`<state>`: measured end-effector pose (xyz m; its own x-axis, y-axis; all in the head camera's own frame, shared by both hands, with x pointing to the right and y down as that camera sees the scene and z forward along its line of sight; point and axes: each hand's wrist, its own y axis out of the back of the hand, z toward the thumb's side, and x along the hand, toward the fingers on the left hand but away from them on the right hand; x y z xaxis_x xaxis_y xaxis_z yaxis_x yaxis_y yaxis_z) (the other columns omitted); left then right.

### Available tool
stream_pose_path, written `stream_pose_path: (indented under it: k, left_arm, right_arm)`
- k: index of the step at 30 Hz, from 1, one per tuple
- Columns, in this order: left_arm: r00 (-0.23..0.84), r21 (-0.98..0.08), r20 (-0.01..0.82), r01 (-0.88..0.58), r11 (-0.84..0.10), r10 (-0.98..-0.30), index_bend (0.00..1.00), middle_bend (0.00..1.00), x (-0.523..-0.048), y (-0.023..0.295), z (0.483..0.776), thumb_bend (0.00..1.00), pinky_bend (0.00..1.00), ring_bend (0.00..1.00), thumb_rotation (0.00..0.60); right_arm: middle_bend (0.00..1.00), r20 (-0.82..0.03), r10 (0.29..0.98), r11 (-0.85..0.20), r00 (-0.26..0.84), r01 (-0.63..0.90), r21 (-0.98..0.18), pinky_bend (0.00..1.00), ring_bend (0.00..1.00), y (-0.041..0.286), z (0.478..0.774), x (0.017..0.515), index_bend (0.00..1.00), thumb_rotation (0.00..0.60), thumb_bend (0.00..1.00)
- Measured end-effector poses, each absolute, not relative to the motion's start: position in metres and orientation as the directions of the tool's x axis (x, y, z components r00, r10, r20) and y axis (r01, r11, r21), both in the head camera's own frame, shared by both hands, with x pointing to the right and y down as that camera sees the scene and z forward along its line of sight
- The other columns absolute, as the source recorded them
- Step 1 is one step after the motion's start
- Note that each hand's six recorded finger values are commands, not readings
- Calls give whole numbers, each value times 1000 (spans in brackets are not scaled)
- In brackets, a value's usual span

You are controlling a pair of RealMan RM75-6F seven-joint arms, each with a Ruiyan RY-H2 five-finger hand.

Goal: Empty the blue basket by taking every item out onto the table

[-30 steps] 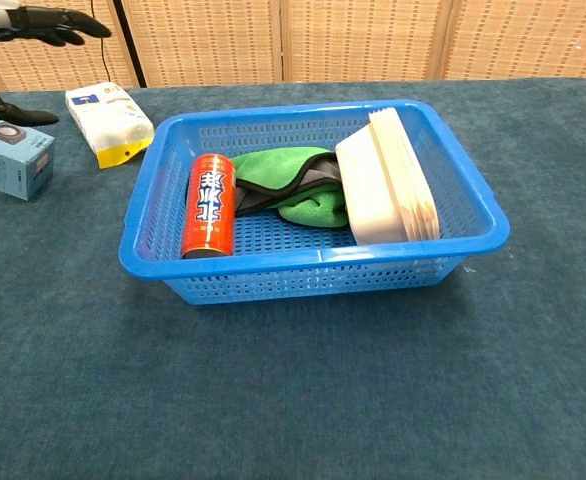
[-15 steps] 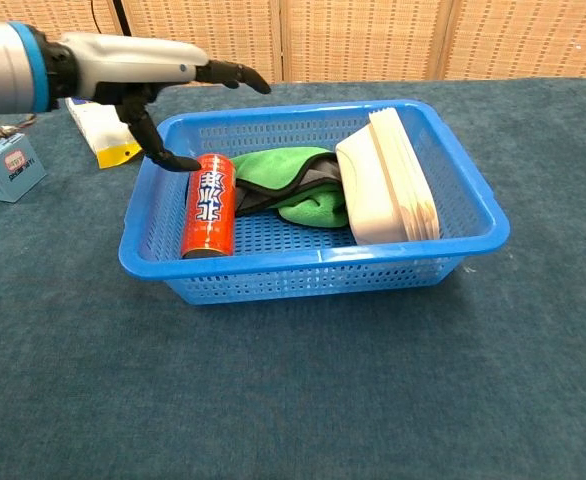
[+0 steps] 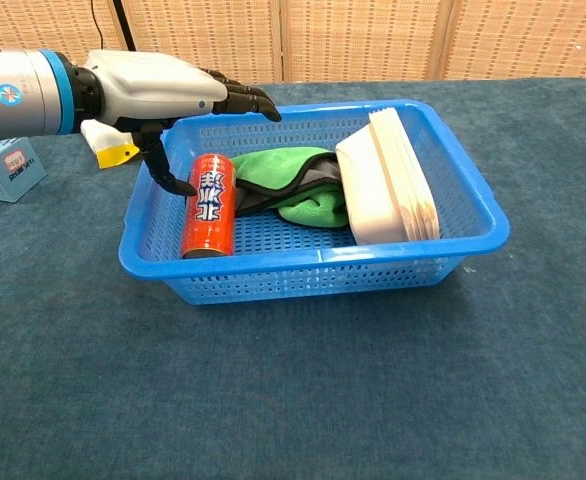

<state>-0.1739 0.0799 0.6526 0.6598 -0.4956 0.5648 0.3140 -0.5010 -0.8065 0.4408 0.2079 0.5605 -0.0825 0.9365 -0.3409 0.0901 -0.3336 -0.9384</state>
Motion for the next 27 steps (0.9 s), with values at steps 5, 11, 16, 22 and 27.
stream_pose_path:
  k: [5,11,16,22,27]
  left_arm:
    - [676,-823,563,408,-394,-475,0,0,-171,75,646,0,0,0,600]
    - [725,-838,541,505,-206,-426,0,0,-145,62,624,0,0,0,600]
    - [744,-818,561,566,-106,-362,0,0,-126,63,621,0,0,0,600]
    - [751,-795,583,606,-27,-311,0,0,-124,70,630,0,0,0,600]
    - [757,-790,586,613,2,-288,0,0,-131,72,637,0,0,0,600]
  right_arm:
    - [0,-348,934,-341,-85,88,-936,0,0,208,563,440,0,600,0]
    - [0,-360,928,-353,-100,79,-932,0,0,207,568,441,0,600,0]
    - [0,-364,923,-359,-124,61,-931,0,0,206,570,446,0,600,0]
    - [0,-361,922,-356,-142,63,-932,0,0,204,571,449,0,600,0]
    - [0,-362,920,-355,-147,73,-932,0,0,204,570,450,0,600,0]
